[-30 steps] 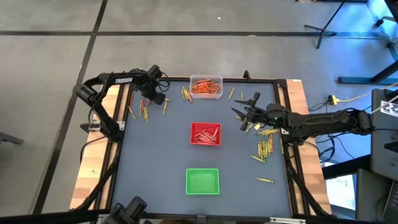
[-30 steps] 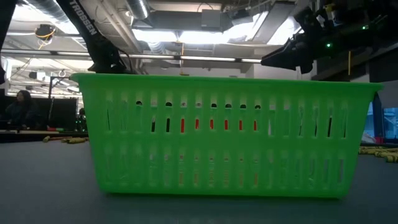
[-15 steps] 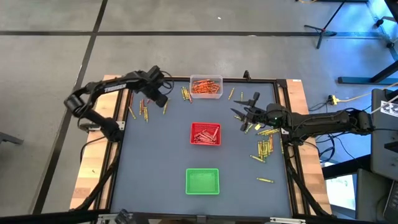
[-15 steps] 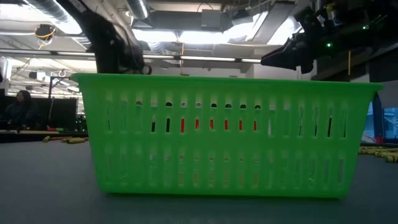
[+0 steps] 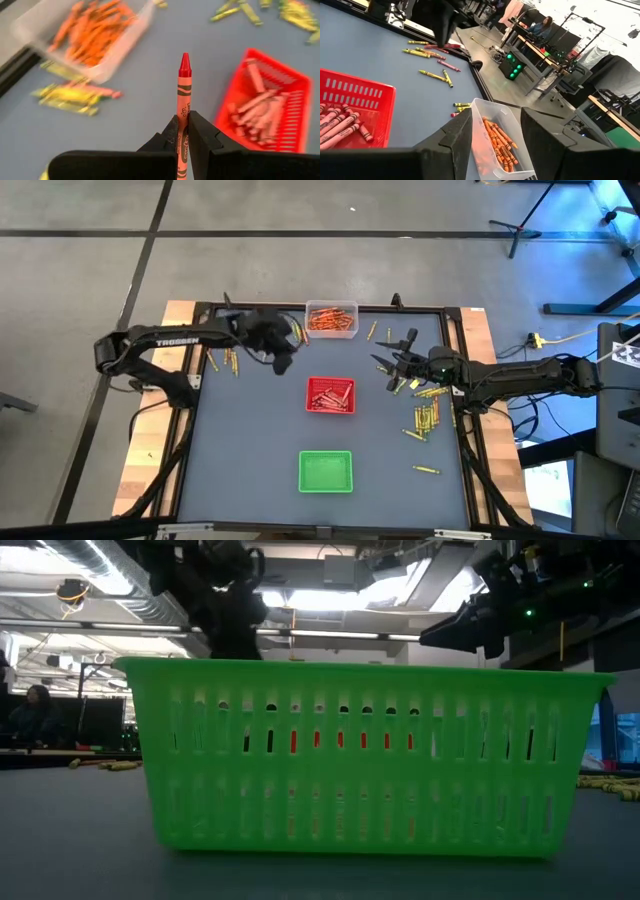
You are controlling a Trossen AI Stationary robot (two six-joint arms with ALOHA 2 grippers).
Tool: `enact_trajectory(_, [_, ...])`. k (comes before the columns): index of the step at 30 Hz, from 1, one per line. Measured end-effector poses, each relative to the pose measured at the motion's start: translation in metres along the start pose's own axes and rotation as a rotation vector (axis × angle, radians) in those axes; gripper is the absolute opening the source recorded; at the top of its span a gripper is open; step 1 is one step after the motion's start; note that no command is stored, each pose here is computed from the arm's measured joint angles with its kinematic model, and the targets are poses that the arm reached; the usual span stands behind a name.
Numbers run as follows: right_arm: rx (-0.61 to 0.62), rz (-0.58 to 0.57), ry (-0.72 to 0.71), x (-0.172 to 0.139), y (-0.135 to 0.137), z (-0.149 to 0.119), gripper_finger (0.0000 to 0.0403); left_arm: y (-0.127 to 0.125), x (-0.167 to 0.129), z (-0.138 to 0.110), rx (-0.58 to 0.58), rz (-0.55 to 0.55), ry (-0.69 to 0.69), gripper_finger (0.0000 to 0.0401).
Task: Sort crayons
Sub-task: Put the red crayon into the red bin
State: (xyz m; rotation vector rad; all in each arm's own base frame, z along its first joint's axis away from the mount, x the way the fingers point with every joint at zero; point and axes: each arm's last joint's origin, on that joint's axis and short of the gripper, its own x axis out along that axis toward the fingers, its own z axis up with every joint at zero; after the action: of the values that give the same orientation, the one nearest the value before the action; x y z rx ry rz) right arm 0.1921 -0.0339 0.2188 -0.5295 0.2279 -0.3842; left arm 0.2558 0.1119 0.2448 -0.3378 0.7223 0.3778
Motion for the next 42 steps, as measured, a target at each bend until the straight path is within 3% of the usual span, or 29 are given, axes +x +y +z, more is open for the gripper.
enact_trajectory(10, [0.000, 0.000, 0.000, 0.000, 0.000, 0.000, 0.0166, -0.059, 0.043, -0.004, 0.144, -0.165, -0.089, 0.0006])
enact_trajectory(18, [-0.003, 0.005, 0.009, 0.000, 0.001, -0.001, 0.0166, -0.094, 0.064, -0.017, 0.288, -0.203, -0.123, 0.0008])
enact_trajectory(22, [-0.007, 0.011, 0.019, 0.000, 0.001, -0.002, 0.0166, -0.101, 0.073, -0.027, 0.290, -0.176, -0.084, 0.0029])
enact_trajectory(27, [-0.002, 0.011, 0.020, 0.000, 0.001, -0.002, 0.0166, -0.101, 0.078, -0.030, 0.257, -0.149, -0.067, 0.0084])
enact_trajectory(33, [-0.001, 0.011, 0.020, 0.000, 0.001, -0.002, 0.0166, -0.098, 0.054, -0.018, 0.242, -0.088, -0.133, 0.0132])
enact_trajectory(42, [0.001, 0.012, 0.021, 0.000, 0.001, -0.002, 0.0166, -0.058, -0.010, -0.006, 0.070, 0.238, -0.152, 0.0136])
